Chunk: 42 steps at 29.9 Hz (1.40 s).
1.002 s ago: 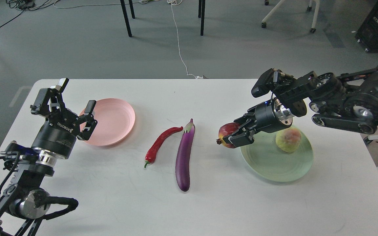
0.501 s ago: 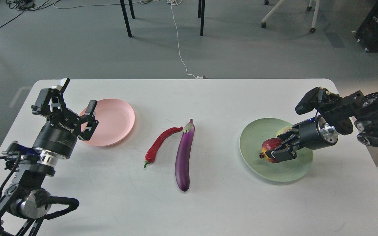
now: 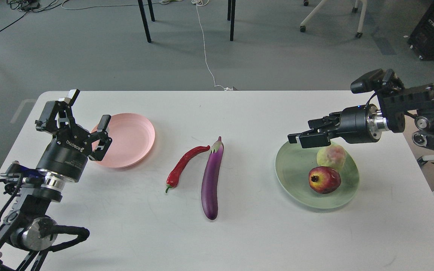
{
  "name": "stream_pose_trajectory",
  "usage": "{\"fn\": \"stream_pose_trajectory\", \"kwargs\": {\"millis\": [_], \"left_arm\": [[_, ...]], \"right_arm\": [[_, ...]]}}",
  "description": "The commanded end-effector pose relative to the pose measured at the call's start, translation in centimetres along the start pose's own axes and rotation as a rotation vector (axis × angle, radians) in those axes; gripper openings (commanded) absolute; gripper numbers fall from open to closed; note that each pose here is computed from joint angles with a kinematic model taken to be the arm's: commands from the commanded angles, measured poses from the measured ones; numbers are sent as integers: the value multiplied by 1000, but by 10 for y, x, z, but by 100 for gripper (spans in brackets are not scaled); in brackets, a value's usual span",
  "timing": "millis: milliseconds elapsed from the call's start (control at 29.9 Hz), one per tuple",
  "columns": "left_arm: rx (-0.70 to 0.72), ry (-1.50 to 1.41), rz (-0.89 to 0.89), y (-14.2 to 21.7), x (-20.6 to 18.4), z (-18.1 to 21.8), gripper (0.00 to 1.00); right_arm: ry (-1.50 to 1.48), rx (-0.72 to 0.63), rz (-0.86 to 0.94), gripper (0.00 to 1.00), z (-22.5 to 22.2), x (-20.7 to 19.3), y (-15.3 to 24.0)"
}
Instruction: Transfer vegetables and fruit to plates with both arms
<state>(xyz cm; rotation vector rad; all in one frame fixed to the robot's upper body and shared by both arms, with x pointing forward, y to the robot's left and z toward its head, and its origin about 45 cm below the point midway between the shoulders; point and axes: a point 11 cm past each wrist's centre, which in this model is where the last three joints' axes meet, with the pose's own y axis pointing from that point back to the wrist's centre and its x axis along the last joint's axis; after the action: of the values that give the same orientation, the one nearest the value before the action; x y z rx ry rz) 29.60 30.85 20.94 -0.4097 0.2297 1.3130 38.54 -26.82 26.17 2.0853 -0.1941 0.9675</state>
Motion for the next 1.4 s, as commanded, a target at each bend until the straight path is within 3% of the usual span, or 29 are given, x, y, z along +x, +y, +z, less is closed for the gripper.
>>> {"fn": "stream_pose_trajectory", "kwargs": {"millis": [0,301,468,635,1002,1370], "left_arm": [[4,-5,-8,-1,-2,-1,98],[54,-162,-68,-2,-8,-8,98],[141,-482,-260,-10,-31,-22,98],[247,-1089,-560,-17,-32,-29,98],[273,-1762,-1168,-50,-65,-77,98],[354,-1868,-1286,-81,-66,-108,97]], "right_arm": [[-347,60,217,97,7,11,3],[-1258,283,702,98,42,-16,-20],[-1540,315,887,99,70,-49,-27],[-1583,294,888,99,72,-70,-31],[-1576,286,894,99,75,-70,-27],[-1570,273,899,99,78,-71,-21]]}}
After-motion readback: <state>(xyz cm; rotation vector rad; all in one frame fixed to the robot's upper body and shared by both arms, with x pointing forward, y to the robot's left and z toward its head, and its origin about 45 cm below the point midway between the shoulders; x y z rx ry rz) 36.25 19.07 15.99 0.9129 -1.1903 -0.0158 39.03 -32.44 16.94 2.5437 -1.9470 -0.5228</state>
